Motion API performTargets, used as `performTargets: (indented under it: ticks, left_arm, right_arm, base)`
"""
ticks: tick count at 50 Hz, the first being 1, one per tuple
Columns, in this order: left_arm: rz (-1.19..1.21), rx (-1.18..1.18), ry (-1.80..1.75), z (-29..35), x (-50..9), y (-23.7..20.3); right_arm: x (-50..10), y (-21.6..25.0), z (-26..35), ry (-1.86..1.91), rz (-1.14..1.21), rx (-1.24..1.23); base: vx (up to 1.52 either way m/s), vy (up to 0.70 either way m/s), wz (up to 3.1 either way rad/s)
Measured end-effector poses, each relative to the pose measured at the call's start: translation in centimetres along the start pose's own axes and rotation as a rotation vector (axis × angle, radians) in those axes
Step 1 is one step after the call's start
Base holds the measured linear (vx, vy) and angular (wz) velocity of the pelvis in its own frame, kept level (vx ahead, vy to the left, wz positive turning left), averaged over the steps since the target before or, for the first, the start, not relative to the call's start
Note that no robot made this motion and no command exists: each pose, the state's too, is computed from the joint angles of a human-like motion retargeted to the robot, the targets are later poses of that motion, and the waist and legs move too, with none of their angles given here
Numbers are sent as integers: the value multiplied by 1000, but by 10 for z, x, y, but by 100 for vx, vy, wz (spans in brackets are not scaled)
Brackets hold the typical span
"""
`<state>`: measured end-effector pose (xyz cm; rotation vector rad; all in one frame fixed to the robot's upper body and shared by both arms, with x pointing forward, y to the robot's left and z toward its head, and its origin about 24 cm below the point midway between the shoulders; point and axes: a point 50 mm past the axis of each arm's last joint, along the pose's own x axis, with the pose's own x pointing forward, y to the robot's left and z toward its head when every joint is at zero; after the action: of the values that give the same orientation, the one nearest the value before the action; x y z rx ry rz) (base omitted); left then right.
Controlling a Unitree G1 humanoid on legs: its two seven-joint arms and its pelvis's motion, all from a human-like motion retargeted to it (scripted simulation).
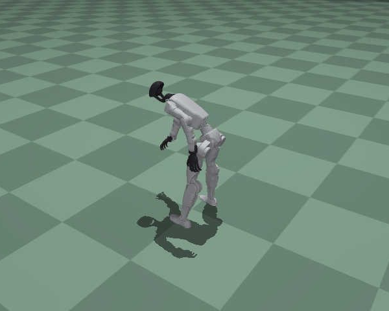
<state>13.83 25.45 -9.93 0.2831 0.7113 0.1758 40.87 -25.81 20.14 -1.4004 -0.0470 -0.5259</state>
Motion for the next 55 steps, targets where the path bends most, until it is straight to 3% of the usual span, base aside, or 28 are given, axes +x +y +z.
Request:
performTargets:
  ticks: [5,13,21,27,35,42,55]
  left_arm:
    - [-48,38,45,-16,-8,-3]
    - [-20,-104,49,-15,-9,4]
    - [-78,-50,118,-31,-18,4]
    - [-54,-22,56,-15,-8,4]
    - [75,-40,-7,2,4,16]
    - [39,-14,58,-14,5,-3]
    - [197,-26,256,-50,-5,25]
  right_arm:
    - [34,-94,23,-65,-208,-119]
    - [40,-225,63,-221,-499,-293]
    - [42,-242,47,-122,-415,-460]
    - [38,-260,33,-49,-573,-621]
    - [36,-235,55,-110,-704,-646]
    - [32,-161,73,-311,-629,-561]
    - [-40,-19,99,-500,-381,68]
  base:
    - [-13,-2,23]
    - [-7,-3,41]
    - [2,2,67]
    - [0,1,-5]
    - [-1,0,-51]
    - [-3,2,-34]
    - [11,0,-23]
